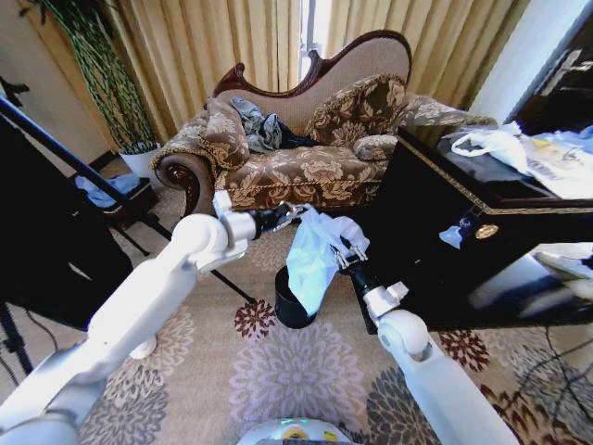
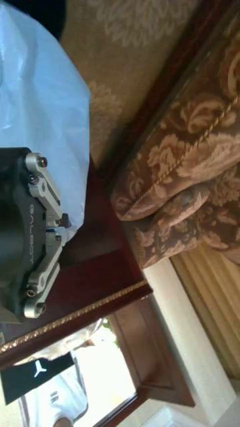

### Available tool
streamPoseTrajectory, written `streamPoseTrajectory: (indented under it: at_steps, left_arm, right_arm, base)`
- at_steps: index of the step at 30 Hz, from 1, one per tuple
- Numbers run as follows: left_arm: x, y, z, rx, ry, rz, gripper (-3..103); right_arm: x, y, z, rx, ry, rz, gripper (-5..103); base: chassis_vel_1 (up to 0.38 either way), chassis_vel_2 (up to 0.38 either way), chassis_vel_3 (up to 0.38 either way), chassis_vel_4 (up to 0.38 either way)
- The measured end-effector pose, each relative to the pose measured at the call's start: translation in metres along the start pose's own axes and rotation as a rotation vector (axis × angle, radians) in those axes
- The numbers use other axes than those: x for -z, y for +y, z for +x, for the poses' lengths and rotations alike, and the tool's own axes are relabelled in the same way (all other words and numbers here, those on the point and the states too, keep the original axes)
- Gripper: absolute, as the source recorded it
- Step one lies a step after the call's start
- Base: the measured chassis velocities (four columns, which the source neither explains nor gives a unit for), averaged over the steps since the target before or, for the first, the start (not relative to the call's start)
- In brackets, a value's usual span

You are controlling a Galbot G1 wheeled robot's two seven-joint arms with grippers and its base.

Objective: Place a garbage bag over the trash bin.

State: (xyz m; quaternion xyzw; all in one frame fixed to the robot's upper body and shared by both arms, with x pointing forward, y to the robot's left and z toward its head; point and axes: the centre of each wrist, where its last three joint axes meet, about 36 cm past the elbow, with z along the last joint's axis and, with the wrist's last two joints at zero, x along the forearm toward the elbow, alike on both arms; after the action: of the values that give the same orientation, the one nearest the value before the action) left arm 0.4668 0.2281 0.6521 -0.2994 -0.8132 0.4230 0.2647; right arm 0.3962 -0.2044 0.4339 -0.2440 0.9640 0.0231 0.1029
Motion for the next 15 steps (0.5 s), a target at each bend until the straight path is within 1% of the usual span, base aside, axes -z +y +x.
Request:
streamPoseTrajectory:
  at_steps: [1,2,5,6,8,9,11,15]
  left_arm:
    - [-0.001,0.005,0.003,0.009,-0.003,0.003,0]
    - [-0.001,0.005,0.003,0.009,-0.003,0.003,0]
    - [-0.007,0.034,0.012,0.043,-0.011,0.024,0]
    - [-0.007,0.034,0.012,0.043,-0.011,0.024,0]
    - [-0.008,0.052,0.018,0.069,-0.032,0.046,0]
    - [-0.008,0.052,0.018,0.069,-0.032,0.046,0]
    - [-0.005,0.060,0.021,0.079,-0.046,0.055,0]
    - [0.006,0.067,0.017,0.080,-0.067,0.061,0]
  right_arm:
    - [-0.007,0.007,0.002,0.006,0.002,-0.012,14]
    - [-0.007,0.007,0.002,0.006,0.002,-0.012,14]
    - [-0.043,0.034,0.005,0.020,0.006,-0.047,2]
    - [-0.043,0.034,0.005,0.020,0.006,-0.047,2]
    - [-0.062,0.052,0.005,0.029,0.013,-0.070,1]
    - [-0.062,0.052,0.005,0.029,0.013,-0.070,1]
    - [-0.064,0.061,0.003,0.041,0.013,-0.091,0]
    - [-0.056,0.056,-0.004,0.073,0.005,-0.119,0]
  base:
    - [0.000,0.000,0.000,0.000]
    - [0.000,0.000,0.000,0.000]
    - [0.000,0.000,0.000,0.000]
    - [0.000,0.000,0.000,0.000]
    - [0.000,0.000,0.000,0.000]
    - [0.000,0.000,0.000,0.000]
    - [0.000,0.000,0.000,0.000]
    - [0.000,0.000,0.000,0.000]
